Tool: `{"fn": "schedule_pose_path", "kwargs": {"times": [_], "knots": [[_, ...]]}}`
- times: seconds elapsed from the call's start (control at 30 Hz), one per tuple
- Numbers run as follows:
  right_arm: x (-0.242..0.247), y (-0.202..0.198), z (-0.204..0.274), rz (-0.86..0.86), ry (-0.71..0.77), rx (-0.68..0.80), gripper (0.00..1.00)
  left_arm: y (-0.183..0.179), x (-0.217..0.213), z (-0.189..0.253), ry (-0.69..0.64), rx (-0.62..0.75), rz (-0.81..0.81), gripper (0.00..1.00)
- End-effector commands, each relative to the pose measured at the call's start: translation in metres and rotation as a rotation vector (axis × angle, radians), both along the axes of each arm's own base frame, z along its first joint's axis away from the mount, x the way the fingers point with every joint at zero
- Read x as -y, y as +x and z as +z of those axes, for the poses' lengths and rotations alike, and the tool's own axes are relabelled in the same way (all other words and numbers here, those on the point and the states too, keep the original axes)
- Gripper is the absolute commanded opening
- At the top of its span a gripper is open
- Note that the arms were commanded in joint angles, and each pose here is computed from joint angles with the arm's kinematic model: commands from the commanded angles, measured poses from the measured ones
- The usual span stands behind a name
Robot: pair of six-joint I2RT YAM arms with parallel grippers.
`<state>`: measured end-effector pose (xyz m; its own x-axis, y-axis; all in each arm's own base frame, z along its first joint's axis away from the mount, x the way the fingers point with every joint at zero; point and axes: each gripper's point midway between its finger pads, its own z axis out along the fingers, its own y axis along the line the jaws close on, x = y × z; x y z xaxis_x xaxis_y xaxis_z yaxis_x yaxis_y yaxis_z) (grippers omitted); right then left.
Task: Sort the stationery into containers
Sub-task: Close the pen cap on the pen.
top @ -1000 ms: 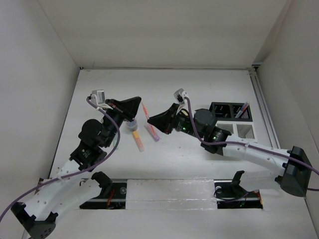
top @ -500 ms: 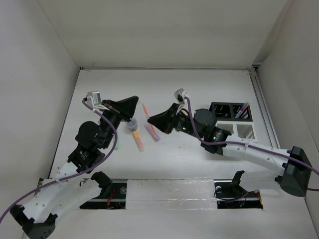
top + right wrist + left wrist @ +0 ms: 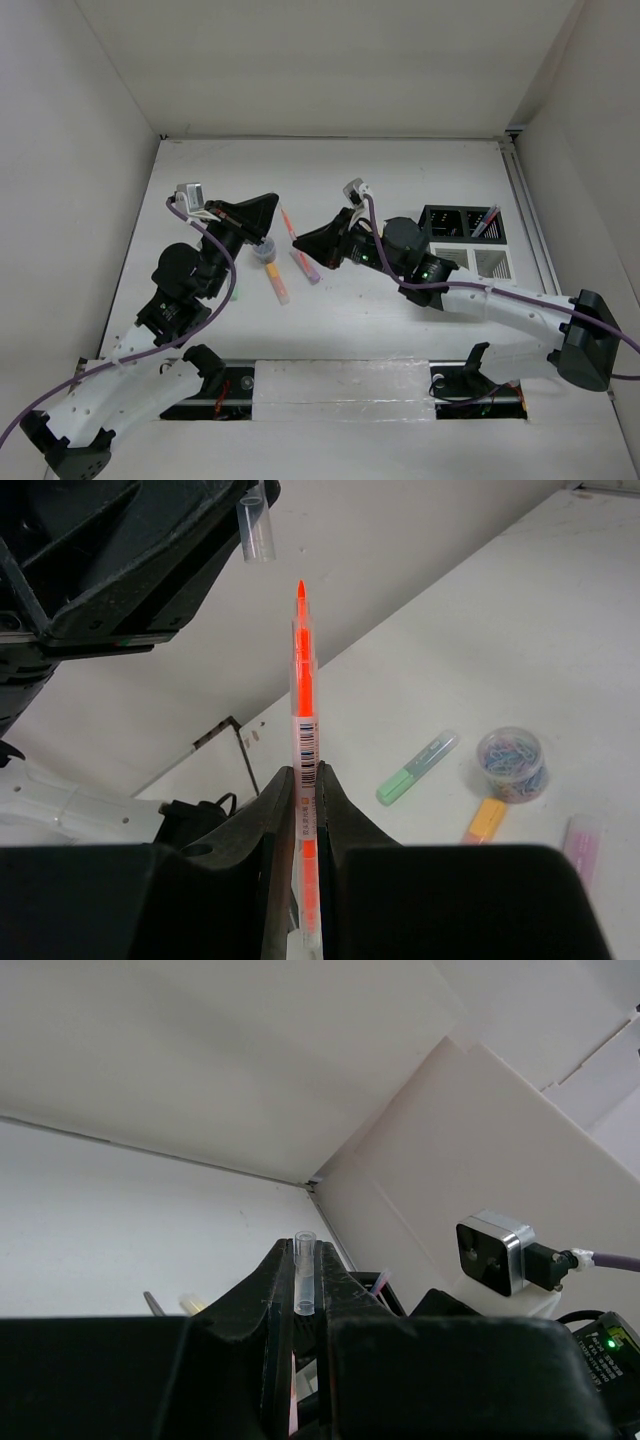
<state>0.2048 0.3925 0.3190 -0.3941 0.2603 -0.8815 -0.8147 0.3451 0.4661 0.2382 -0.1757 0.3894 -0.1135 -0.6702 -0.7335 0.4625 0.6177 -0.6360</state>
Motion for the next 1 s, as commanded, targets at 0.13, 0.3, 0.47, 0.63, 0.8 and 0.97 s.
{"fn": "schedule_pose_path", "kwargs": {"times": [0.13,0.3,0.47,0.63,0.8,0.97], "knots": [[-0.002,-0.006,0.043,0.024,0.084,0.07,0.0,-0.002,-0.002,0.013,-0.033,0.044,0.002,0.0],[-0.002,-0.006,0.047,0.024,0.092,0.075,0.0,-0.002,-0.002,0.013,-0.033,0.044,0.002,0.0],[-0.002,-0.008,0.052,0.034,0.099,0.081,0.0,0.002,0.002,0.005,-0.014,0.022,0.002,0.0],[-0.002,-0.008,0.052,0.035,0.099,0.081,0.0,0.002,0.007,0.005,-0.01,0.025,-0.019,0.0],[-0.003,-0.01,0.056,0.044,0.106,0.087,0.0,0.004,0.008,0.003,-0.004,0.019,-0.019,0.0],[0.001,-0.016,0.065,0.063,0.126,0.092,0.0,0.005,0.009,-0.002,0.01,0.015,-0.017,0.0]]}}
